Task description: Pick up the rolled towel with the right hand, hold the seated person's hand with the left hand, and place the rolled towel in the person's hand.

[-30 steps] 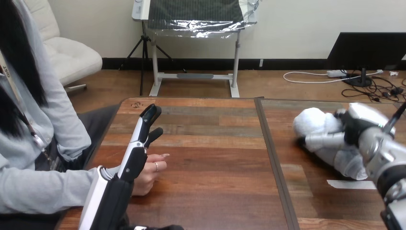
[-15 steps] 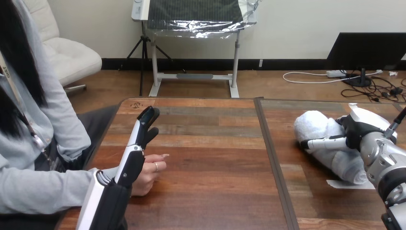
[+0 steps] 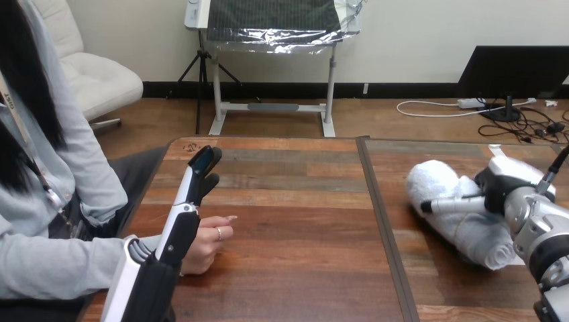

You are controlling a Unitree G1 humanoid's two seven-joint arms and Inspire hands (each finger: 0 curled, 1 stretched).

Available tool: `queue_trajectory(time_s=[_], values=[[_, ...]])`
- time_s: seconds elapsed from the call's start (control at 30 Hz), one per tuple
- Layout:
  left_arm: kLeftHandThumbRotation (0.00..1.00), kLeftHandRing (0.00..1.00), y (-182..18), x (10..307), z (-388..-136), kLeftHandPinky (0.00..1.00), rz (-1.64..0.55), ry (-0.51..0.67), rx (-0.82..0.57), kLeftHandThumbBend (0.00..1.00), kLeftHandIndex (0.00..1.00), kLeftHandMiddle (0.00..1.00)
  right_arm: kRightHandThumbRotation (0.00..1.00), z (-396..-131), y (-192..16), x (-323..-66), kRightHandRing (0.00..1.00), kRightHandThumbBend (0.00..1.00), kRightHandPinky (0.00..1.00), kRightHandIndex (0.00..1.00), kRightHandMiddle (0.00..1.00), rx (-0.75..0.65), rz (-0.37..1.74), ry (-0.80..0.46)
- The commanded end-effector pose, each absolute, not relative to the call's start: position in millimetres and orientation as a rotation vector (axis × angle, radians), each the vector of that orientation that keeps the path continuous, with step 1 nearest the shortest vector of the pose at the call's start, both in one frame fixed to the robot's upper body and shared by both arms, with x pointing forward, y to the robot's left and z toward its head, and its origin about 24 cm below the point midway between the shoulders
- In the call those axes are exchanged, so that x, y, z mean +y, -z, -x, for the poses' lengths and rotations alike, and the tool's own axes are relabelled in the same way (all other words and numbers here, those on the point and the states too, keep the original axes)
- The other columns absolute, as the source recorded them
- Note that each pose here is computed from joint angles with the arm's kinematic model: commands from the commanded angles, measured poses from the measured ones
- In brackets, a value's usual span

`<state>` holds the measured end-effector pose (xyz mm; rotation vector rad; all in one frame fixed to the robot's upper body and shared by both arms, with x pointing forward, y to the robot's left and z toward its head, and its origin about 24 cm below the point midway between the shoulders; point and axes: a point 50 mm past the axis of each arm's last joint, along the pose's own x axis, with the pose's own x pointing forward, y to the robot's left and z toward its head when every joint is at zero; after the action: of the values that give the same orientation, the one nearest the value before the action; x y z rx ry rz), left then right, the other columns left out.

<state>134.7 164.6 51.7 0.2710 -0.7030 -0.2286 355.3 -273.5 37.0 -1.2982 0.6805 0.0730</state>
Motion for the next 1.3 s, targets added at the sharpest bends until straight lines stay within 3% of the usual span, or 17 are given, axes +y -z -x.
queue_trajectory(time_s=[0.0,0.37,0.53,0.7,0.87,1.0,1.27], values=[[0.79,1.00,-64.7,165.0,-138.6,0.95,-0.274,0.209,-0.798,1.00,1.00,1.00,0.68,-344.7,-11.8,-258.4,0.70,0.95,0.41,0.76,0.74,0.732,1.308,-0.164],[0.79,0.96,-64.6,167.3,-136.6,0.87,-0.283,0.203,-0.796,1.00,1.00,1.00,0.53,-341.9,-7.9,-258.7,0.66,0.95,0.35,0.75,0.73,0.718,1.272,-0.112],[0.78,0.96,-64.7,167.3,-135.9,0.86,-0.271,0.203,-0.784,1.00,1.00,1.00,0.39,-341.4,-7.4,-259.2,0.71,0.92,0.37,0.77,0.77,0.709,1.254,-0.084],[0.77,0.95,-65.9,168.5,-136.7,0.84,-0.289,0.203,-0.794,1.00,1.00,0.99,0.27,-341.0,-7.3,-259.5,0.70,0.92,0.36,0.77,0.77,0.685,1.303,-0.064],[0.76,0.95,-67.6,168.2,-137.3,0.83,-0.282,0.208,-0.790,1.00,1.00,0.99,0.15,-341.4,-7.9,-259.4,0.60,0.92,0.33,0.72,0.69,0.681,1.325,-0.060],[0.76,0.95,-67.9,168.5,-138.2,0.83,-0.281,0.210,-0.797,1.00,1.00,1.00,0.11,-342.4,-9.0,-258.6,0.57,0.95,0.31,0.68,0.67,0.674,1.343,-0.058],[0.76,0.96,-67.9,166.7,-139.3,0.86,-0.272,0.206,-0.792,1.00,1.00,1.00,0.01,-343.7,-10.2,-257.1,0.53,0.90,0.33,0.57,0.62,0.652,1.324,-0.044]])
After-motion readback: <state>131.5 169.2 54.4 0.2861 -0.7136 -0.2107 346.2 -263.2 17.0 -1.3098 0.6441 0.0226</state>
